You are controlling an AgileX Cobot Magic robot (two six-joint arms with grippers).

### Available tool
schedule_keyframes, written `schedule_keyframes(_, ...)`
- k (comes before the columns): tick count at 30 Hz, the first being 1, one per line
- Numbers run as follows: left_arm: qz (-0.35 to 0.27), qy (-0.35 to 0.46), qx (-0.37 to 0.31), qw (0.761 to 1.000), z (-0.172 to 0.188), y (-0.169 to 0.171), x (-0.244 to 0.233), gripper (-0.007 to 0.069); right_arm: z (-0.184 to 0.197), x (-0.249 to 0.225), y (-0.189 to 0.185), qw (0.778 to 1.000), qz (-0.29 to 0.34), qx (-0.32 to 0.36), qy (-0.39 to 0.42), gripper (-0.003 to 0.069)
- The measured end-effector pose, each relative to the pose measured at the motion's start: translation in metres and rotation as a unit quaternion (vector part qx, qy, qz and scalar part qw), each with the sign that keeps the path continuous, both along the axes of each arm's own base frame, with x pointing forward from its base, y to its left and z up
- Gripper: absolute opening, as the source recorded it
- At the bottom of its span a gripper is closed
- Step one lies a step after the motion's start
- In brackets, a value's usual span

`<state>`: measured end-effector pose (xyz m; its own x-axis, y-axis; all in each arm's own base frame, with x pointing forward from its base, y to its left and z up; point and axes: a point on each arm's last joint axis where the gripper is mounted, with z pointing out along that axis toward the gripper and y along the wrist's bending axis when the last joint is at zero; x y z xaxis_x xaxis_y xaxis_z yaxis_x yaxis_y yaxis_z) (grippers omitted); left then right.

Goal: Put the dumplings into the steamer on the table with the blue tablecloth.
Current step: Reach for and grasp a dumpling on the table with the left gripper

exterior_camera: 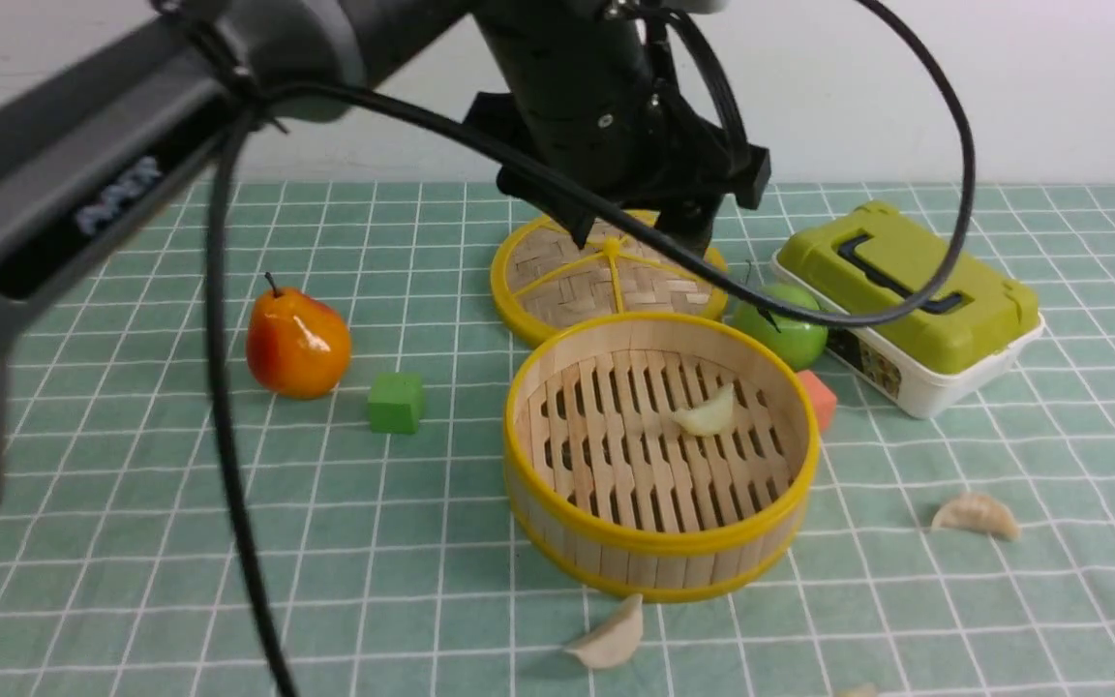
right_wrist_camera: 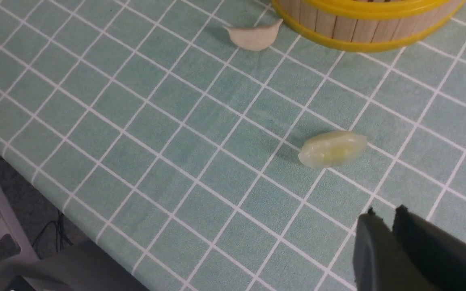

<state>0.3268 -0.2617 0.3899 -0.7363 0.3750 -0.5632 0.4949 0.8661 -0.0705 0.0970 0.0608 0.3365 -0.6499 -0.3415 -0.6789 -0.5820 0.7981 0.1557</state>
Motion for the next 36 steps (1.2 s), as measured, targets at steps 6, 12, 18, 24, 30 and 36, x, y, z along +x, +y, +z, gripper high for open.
schedule_keyframes(6, -0.041, 0.108, 0.046, 0.992, -0.048, 0.02, -0.039, 0.0538, 0.002, 0.002, 0.0, 1.0, -0.005, 0.005, -0.012, 0.0076)
schedule_keyframes(12, -0.101, 0.161, 0.122, 0.974, -0.123, 0.003, -0.075, 0.0538, 0.004, 0.005, 0.0, 0.999, -0.014, 0.012, -0.031, 0.0078)
schedule_keyframes(18, -0.136, 0.113, 0.154, 0.972, -0.168, -0.03, -0.079, 0.0538, 0.004, 0.005, 0.0, 0.999, -0.014, 0.012, -0.032, 0.0084)
schedule_keyframes(24, -0.133, 0.093, 0.168, 0.972, -0.203, -0.041, -0.065, 0.0538, 0.003, 0.004, 0.0, 1.0, -0.012, 0.008, -0.027, 0.0087)
schedule_keyframes(30, -0.114, 0.087, 0.167, 0.975, -0.224, -0.047, -0.058, 0.0472, 0.003, 0.004, 0.0, 1.0, -0.01, 0.006, -0.024, 0.0094)
schedule_keyframes(36, -0.055, 0.103, 0.158, 0.981, -0.223, -0.045, -0.058, 0.0225, 0.003, 0.004, 0.0, 1.0, -0.01, 0.005, -0.023, 0.0093)
